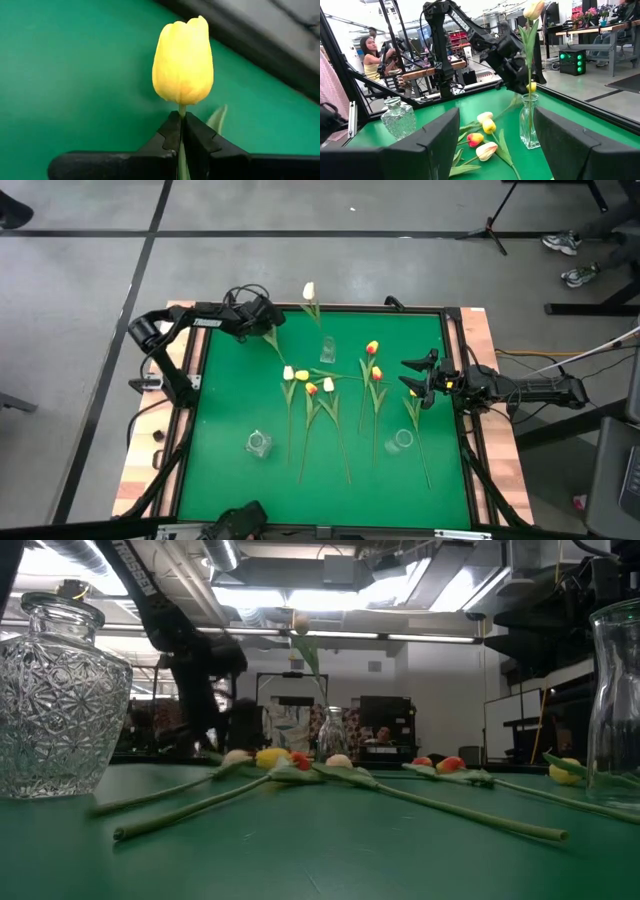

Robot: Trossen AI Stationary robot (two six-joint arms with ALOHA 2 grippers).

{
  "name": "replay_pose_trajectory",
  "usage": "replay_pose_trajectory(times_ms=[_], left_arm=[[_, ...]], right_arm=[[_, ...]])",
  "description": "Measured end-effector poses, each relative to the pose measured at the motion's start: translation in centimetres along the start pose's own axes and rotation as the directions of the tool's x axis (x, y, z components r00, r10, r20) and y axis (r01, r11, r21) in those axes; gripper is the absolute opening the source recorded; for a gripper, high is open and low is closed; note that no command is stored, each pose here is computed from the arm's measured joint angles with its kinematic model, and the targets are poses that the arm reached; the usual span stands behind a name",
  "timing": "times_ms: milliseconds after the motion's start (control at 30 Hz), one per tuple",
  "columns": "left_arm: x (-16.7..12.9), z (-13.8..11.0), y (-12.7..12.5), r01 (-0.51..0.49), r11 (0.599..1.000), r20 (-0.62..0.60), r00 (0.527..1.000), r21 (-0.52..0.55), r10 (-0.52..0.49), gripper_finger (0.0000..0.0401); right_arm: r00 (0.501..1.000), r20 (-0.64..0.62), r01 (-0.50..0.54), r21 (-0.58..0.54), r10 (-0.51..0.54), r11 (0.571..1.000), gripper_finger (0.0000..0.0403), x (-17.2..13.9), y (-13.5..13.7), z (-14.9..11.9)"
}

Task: Sort flowers into vase by color
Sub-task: Put the top left yellow tulip into the bottom left transparent vase

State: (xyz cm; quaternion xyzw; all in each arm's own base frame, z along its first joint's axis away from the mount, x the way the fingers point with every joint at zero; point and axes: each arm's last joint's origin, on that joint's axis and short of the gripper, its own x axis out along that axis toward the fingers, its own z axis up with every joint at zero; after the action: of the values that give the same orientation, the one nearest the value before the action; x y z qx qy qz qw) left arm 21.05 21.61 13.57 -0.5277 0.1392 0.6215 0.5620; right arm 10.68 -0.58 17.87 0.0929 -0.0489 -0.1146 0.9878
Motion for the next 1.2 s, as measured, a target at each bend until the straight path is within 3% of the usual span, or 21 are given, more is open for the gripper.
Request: replay_pose_trajectory(times_ms=[133,367,600,800,967,1200], left_arm=[[-1.7,1.0,-0.8,0.069,0.998,0.076,0.995,-0.005,-0.069,0.0008],[-5.3,2.1,-2.0,0.189,0.976,0.168,0.964,0.107,-0.205,0.0008],[-10.7,2.3,-2.9,0.32,0.905,0.202,0.902,0.281,-0.382,0.0008],[-16.1,1.3,-3.0,0.457,0.777,0.162,0.809,0.432,-0.565,0.0008],[-20.2,-0.4,-2.6,0.553,0.641,0.094,0.714,0.532,-0.694,0.0008],[-24.7,-3.0,-1.5,0.693,0.458,-0.047,0.576,0.557,-0.816,0.0008]], right_arm=[[1.0,0.0,0.0,0.0,0.0,1.0,0.0253,0.0,0.0,0.0],[1.0,-0.001,0.0,0.0,0.0,1.0,0.0253,0.0,0.0,0.0],[1.0,-0.001,0.001,0.0,-0.001,1.0,0.0253,0.0,0.0,0.0],[1.0,-0.001,0.001,0.0,-0.001,1.0,0.0253,0.0,0.0,0.0],[1.0,-0.002,0.001,0.001,-0.001,1.0,0.0253,0.0,0.0,0.0],[1.0,-0.002,0.001,0.027,-0.001,1.0,0.0253,0.0,0.0,0.0]])
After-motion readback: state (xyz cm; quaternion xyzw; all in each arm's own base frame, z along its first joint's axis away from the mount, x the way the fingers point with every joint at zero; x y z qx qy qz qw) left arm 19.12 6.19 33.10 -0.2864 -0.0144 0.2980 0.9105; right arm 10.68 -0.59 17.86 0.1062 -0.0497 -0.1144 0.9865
